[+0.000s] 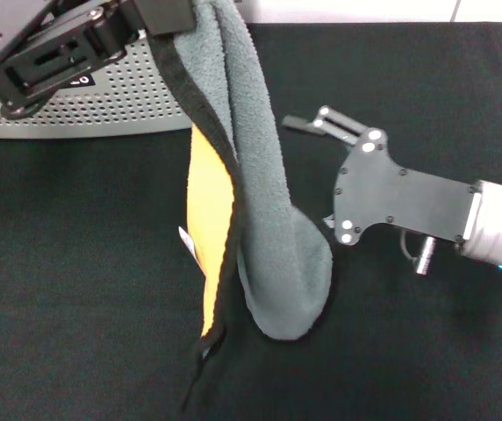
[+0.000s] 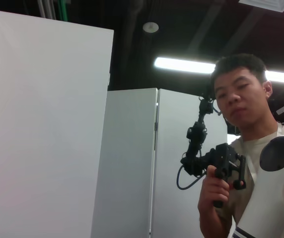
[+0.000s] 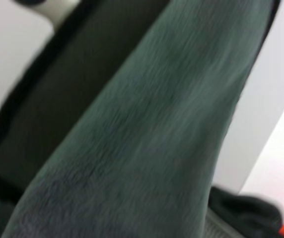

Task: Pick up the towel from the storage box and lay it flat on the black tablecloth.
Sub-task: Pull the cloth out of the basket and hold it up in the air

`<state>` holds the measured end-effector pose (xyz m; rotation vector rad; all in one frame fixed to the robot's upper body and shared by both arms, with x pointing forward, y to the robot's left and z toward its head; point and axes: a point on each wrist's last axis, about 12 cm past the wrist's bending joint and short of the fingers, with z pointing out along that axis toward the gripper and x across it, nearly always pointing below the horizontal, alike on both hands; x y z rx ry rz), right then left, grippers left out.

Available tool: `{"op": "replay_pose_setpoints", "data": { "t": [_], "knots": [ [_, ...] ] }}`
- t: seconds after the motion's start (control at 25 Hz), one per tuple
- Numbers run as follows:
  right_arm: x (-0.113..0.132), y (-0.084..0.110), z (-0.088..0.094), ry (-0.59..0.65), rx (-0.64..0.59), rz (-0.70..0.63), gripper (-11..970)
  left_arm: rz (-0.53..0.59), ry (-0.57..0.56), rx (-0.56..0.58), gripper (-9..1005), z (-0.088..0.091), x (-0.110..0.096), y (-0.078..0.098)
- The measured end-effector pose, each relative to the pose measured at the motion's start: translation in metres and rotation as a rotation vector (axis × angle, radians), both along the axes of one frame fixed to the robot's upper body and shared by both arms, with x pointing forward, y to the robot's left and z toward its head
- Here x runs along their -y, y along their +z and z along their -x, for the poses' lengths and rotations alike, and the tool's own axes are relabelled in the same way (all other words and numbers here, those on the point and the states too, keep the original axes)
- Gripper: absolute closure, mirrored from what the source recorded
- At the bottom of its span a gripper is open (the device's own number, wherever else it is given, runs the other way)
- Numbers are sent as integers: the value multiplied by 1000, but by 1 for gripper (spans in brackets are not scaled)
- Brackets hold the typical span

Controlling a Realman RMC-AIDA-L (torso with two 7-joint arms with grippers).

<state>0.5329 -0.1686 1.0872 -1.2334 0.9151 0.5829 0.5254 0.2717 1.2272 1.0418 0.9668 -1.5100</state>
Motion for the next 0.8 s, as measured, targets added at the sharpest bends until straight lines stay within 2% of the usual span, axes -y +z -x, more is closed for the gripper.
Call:
{"op": "replay_pose_setpoints", "data": {
  "t": [0.44,0.8],
  "knots": [
    [19,-4,21,-96,157,-85,88,5,21,1,943,3,-4,-4],
    [28,-4,27,-173,238,-115,88,9,41,2,940,7,-8,-8]
  ]
}}
